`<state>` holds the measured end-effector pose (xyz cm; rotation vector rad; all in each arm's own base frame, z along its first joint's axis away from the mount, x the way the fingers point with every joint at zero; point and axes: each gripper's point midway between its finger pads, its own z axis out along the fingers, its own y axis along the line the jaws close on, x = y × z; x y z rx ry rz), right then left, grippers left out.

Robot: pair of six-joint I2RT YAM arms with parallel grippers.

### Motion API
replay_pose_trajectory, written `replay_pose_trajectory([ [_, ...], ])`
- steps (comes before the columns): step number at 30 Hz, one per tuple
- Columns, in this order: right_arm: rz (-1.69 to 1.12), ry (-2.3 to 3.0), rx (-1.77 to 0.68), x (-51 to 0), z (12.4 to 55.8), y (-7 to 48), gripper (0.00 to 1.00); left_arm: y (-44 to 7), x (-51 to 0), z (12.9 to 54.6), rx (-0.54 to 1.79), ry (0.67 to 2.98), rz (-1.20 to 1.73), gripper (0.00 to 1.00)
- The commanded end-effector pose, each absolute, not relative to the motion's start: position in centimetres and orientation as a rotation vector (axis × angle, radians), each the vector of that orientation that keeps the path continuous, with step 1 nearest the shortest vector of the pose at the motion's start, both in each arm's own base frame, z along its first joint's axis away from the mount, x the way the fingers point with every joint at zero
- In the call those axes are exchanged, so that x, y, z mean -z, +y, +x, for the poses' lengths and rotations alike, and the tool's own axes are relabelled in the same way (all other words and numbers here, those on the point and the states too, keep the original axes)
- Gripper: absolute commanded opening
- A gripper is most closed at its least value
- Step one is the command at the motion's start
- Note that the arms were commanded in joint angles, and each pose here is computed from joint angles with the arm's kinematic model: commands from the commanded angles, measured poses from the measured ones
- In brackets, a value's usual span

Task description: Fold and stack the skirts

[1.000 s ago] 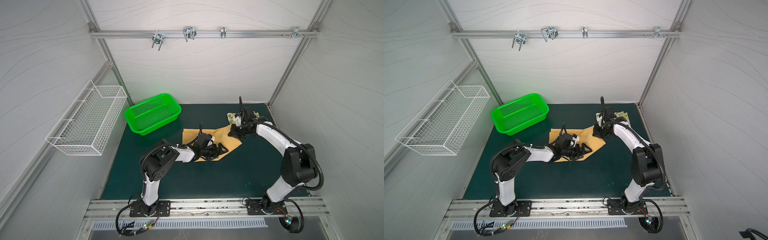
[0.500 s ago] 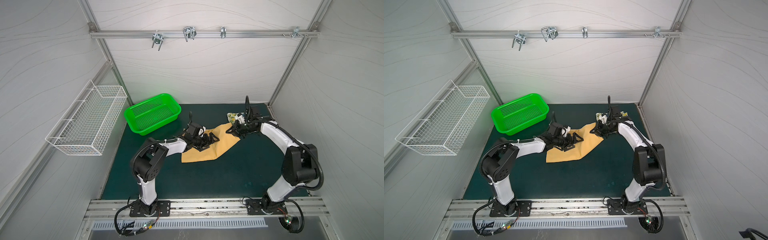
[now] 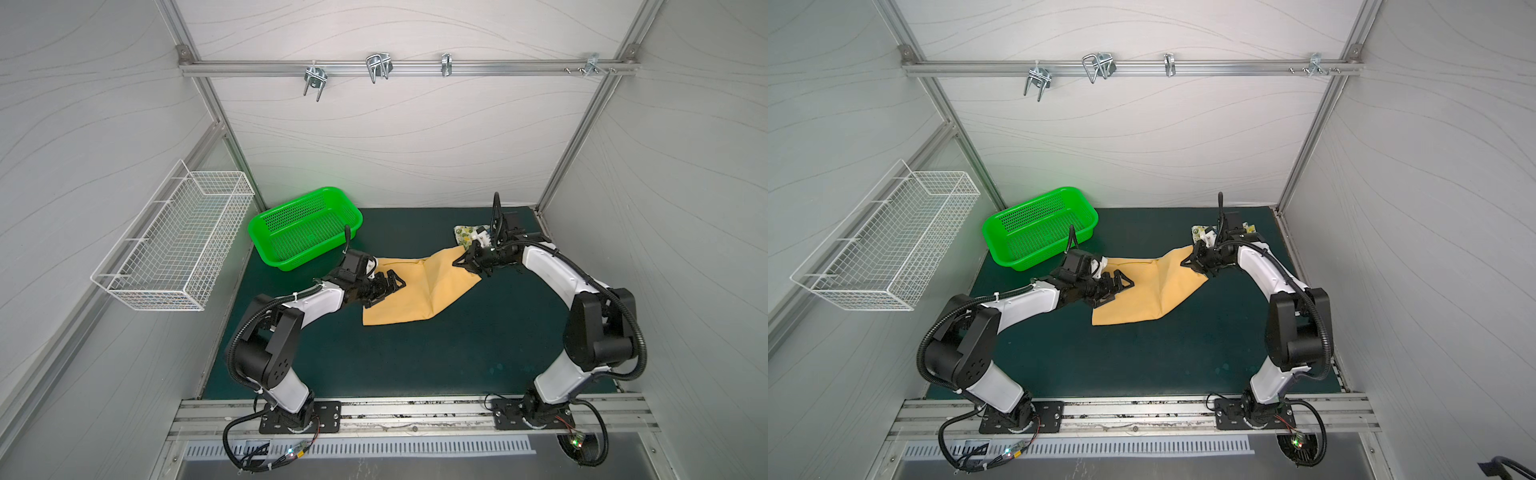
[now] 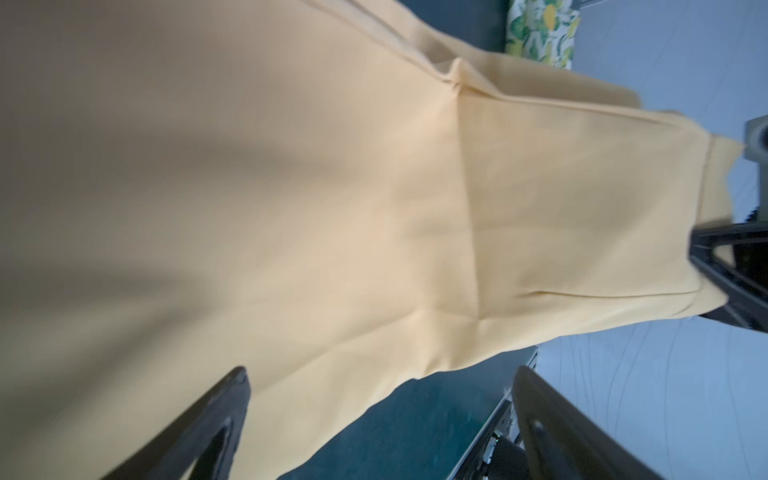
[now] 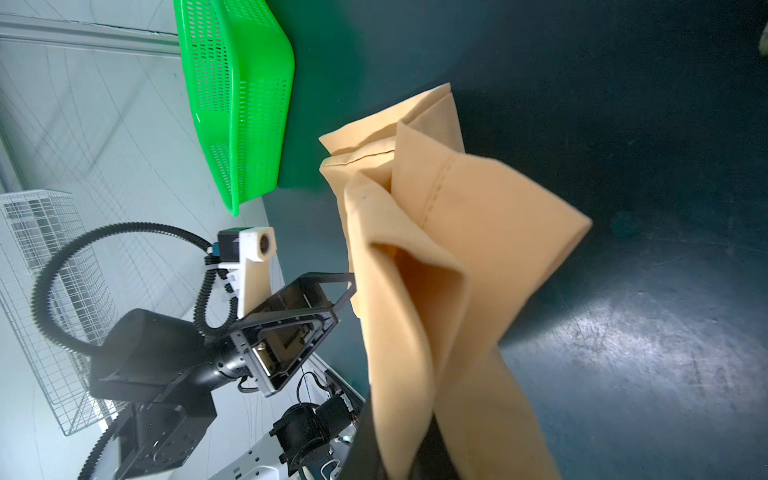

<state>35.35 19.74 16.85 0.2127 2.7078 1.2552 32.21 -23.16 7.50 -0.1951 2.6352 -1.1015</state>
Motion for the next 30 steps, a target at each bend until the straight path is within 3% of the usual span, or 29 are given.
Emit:
replay_pose_trajectory([
  [1, 0.213, 2.696, -1.285, -17.0, 35.5, 19.8, 0.00, -22.4, -7.0, 32.3, 1.048, 2.632, -0.171, 0.99],
  [15, 0.193, 2.711, -1.252, -17.0, 35.0, 20.0, 0.00, -20.7, -4.7, 32.4, 0.988, 2.664, -0.239, 0.99],
  [30, 0.176, 2.753, -1.346, -16.2, 33.7, 26.6, 0.01, -21.2, -4.3, 32.3, 1.029, 2.664, -0.218, 0.99],
])
